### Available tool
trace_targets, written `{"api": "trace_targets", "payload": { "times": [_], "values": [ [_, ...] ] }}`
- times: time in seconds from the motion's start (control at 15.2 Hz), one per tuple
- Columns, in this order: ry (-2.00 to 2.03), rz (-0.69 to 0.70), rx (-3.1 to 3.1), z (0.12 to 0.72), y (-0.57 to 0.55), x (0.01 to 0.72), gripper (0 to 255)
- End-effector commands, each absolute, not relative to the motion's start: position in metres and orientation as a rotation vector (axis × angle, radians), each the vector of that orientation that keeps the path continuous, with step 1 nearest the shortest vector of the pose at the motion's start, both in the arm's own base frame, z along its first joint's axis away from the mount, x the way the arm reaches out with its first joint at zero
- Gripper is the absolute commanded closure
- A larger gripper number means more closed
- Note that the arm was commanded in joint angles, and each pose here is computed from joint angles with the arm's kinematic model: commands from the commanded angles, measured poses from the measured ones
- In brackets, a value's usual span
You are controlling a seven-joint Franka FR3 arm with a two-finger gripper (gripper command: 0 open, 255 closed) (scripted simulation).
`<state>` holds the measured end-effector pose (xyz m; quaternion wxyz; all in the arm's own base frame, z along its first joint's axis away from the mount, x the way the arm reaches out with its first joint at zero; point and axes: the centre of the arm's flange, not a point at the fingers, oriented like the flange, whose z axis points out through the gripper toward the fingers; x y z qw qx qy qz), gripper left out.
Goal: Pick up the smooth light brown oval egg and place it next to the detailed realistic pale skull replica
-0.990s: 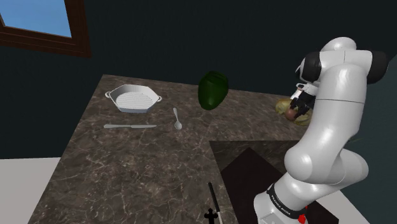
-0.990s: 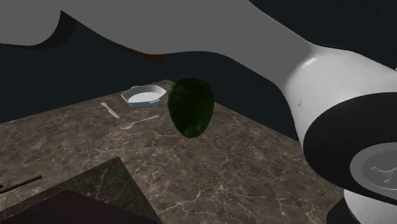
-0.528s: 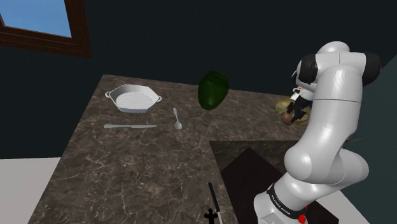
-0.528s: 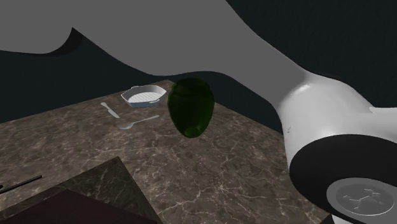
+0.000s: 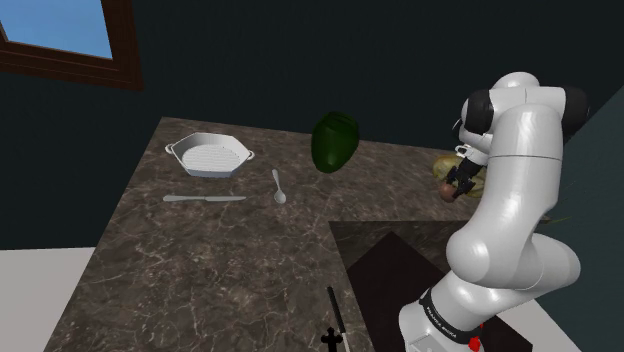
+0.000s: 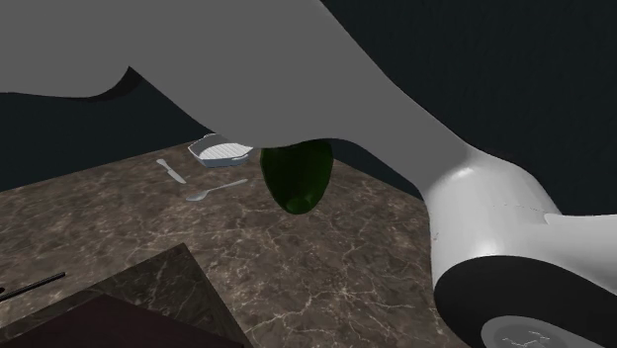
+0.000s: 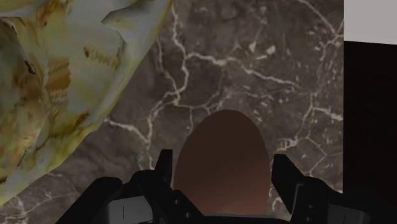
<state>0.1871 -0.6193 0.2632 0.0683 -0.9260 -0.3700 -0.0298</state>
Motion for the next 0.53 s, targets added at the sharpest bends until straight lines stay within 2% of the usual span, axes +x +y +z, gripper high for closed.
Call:
{"api": "trace_targets", "payload": {
  "times": [0.0, 0.33, 0.4, 0.46],
  "values": [
    [-1.114, -0.088, -2.787, 0.2591, -0.6194, 0.1871, 255],
    [-1.114, -0.088, -2.787, 0.2592, -0.6194, 0.1871, 255],
    [-1.114, -0.088, -2.787, 0.2594, -0.6191, 0.1871, 0],
    [-1.114, -0.088, -2.787, 0.2593, -0.6187, 0.1873, 0]
  ]
}}
